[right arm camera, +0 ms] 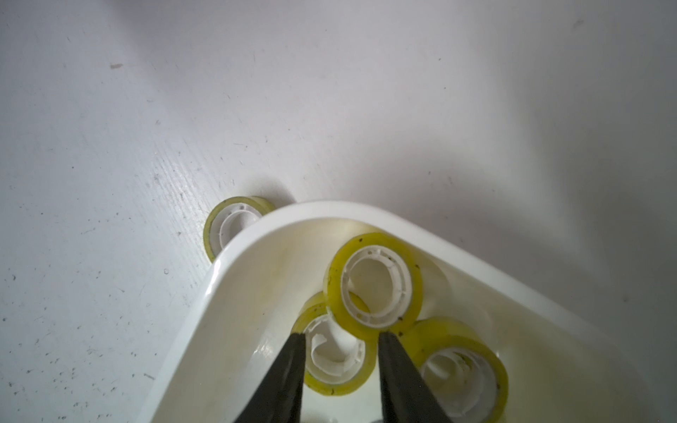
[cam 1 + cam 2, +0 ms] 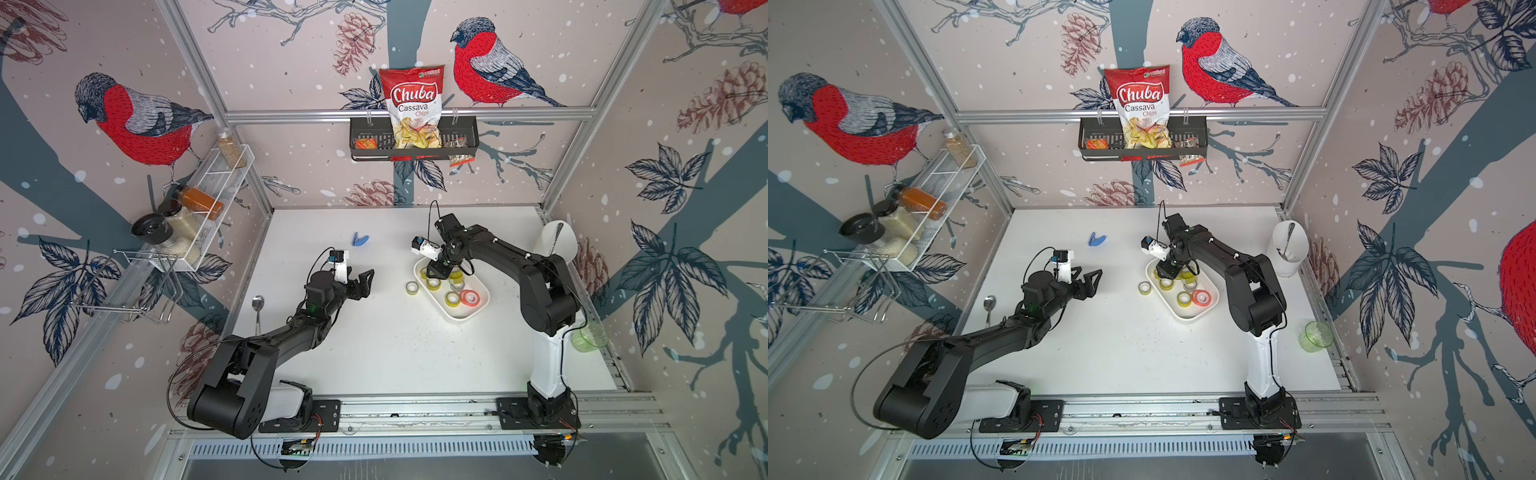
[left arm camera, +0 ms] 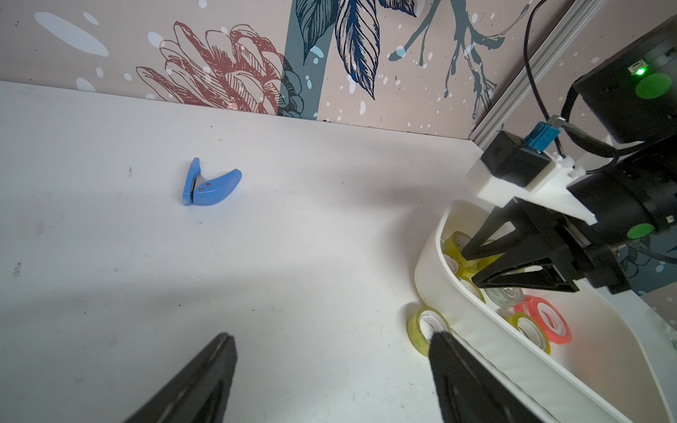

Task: Put the transparent tape into the storage box
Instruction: Pick up the tape from the storage box.

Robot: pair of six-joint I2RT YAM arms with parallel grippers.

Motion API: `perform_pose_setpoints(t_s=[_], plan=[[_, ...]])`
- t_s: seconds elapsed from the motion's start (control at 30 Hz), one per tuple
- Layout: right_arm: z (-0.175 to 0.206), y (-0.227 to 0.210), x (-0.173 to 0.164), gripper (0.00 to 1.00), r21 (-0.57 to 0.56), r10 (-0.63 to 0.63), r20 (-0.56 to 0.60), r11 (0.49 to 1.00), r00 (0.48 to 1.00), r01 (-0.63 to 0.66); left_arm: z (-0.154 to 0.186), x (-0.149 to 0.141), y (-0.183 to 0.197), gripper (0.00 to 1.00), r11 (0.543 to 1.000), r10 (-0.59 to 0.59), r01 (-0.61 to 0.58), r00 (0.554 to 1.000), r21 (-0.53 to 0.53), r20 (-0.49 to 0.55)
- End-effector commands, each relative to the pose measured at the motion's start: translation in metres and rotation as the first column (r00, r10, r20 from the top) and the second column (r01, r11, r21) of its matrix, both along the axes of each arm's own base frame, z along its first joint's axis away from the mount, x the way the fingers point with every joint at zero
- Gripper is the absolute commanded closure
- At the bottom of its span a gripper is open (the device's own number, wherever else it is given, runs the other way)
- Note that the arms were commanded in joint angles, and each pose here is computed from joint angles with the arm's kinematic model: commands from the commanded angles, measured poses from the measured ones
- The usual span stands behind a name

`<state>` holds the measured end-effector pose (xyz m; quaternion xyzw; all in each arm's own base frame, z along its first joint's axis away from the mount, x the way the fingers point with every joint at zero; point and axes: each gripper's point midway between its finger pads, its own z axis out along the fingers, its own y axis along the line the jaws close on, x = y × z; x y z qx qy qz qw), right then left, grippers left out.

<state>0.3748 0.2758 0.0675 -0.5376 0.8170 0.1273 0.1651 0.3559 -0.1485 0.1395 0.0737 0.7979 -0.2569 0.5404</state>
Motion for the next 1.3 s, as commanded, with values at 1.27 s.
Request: perform_pose_setpoints(t_s=[1.27], plan=[[-0.012,0.007,0.017,0.64,-0.070,0.038,0.120,0.997,0.992,-0.030,0.011,0.003,0.004,0.13,1.000,0.015,-0.014,0.999,-0.012,0.046]])
